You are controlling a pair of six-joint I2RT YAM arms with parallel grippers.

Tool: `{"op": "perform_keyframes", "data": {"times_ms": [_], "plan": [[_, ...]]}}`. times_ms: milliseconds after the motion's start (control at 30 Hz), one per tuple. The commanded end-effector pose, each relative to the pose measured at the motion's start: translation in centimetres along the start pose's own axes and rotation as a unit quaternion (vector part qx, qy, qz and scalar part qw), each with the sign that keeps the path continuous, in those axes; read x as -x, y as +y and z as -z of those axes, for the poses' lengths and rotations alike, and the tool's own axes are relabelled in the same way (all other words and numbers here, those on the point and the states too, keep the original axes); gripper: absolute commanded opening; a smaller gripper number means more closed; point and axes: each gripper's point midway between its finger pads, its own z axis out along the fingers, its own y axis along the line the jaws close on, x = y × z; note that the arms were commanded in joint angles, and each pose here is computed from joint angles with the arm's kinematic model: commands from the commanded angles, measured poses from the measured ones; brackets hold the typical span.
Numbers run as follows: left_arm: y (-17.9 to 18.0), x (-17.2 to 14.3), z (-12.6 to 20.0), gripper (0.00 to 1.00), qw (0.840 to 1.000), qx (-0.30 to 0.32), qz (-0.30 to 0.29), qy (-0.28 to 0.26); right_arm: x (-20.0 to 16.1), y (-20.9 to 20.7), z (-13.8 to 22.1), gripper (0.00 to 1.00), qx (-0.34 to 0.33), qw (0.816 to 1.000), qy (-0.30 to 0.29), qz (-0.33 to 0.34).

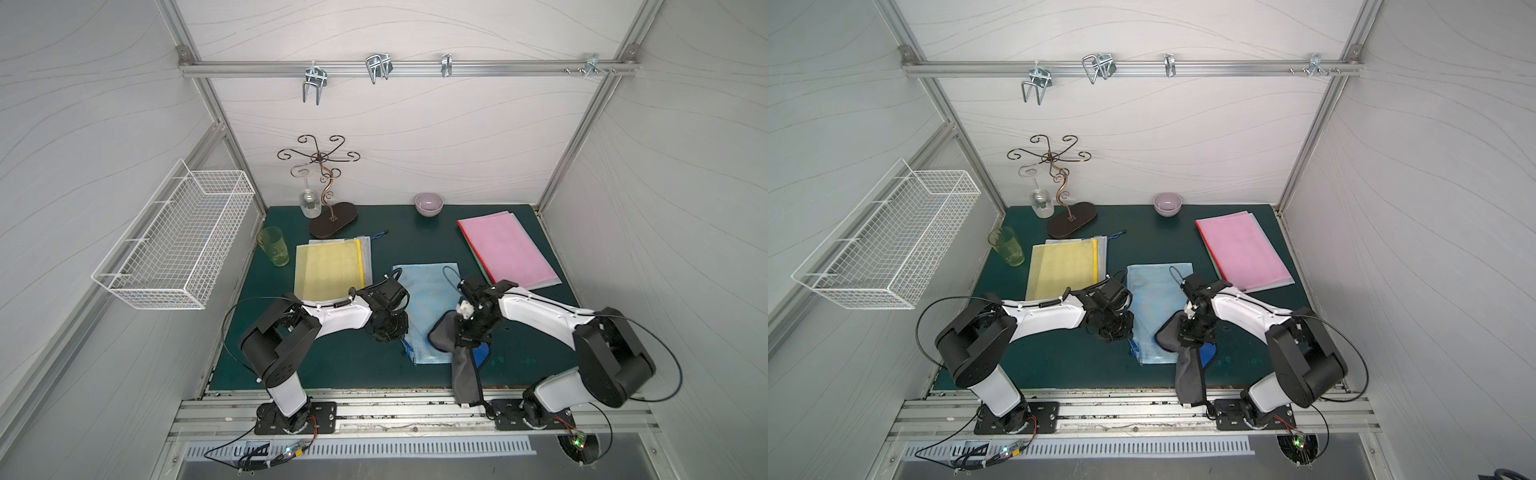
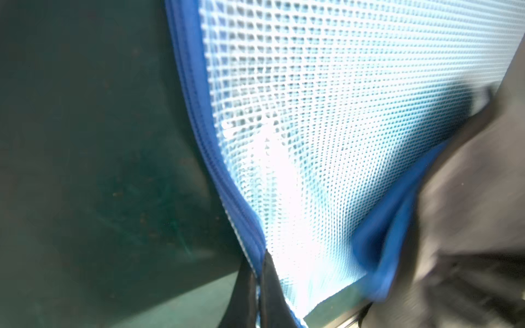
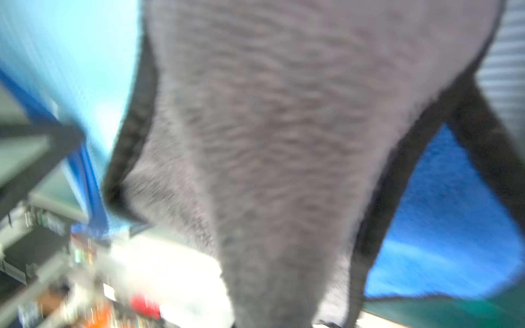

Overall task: Wipe the document bag
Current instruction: Wipe the dirt from the document bag, then place the document bag.

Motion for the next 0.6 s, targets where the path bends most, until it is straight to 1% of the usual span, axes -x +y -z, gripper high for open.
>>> {"op": "perform_keyframes", "data": {"times_ms": [0, 100, 167, 333, 367, 400, 433, 500, 533, 567], "plan": [[-0.5, 1.6, 1.5, 0.00, 0.999, -0.003, 0.000, -0.037, 1.6, -4.7, 2.6, 0.00, -0.071, 0.991, -0.074, -0.090], [-0.2, 2.1, 3.0, 0.00, 0.998, 0.001, -0.001, -0.056, 2.5, -6.2, 4.4, 0.00, -0.088, 0.982, -0.116, -0.117], [0.1, 2.5, 3.9, 0.00, 0.998, 0.000, 0.003, -0.068, 2.9, -7.0, 4.8, 0.00, -0.093, 0.979, -0.130, -0.126], [1.5, 4.0, 7.1, 0.00, 0.994, 0.008, 0.016, -0.112, 2.4, -8.2, 3.4, 0.00, -0.098, 0.980, -0.107, -0.136], [1.5, 4.3, 8.0, 0.00, 0.992, 0.004, 0.017, -0.124, 2.3, -8.3, 3.0, 0.02, -0.093, 0.981, -0.103, -0.135], [1.3, 4.6, 8.9, 0.00, 0.991, -0.002, 0.017, -0.135, 2.2, -7.9, 2.6, 0.14, -0.082, 0.984, -0.097, -0.125], [1.0, 4.8, 9.7, 0.00, 0.990, -0.010, 0.016, -0.142, 2.1, -7.7, 2.3, 0.29, -0.075, 0.986, -0.088, -0.119], [-0.2, 5.3, 11.6, 0.00, 0.987, -0.024, 0.004, -0.158, 1.9, -7.1, 1.9, 0.63, -0.058, 0.990, -0.075, -0.105], [-0.9, 5.5, 12.4, 0.00, 0.986, -0.032, -0.002, -0.165, 1.8, -6.7, 1.9, 0.73, -0.048, 0.991, -0.074, -0.100], [-1.7, 5.6, 13.5, 0.00, 0.984, -0.045, -0.007, -0.172, 1.7, -6.4, 2.1, 0.75, -0.038, 0.992, -0.078, -0.094]]}}
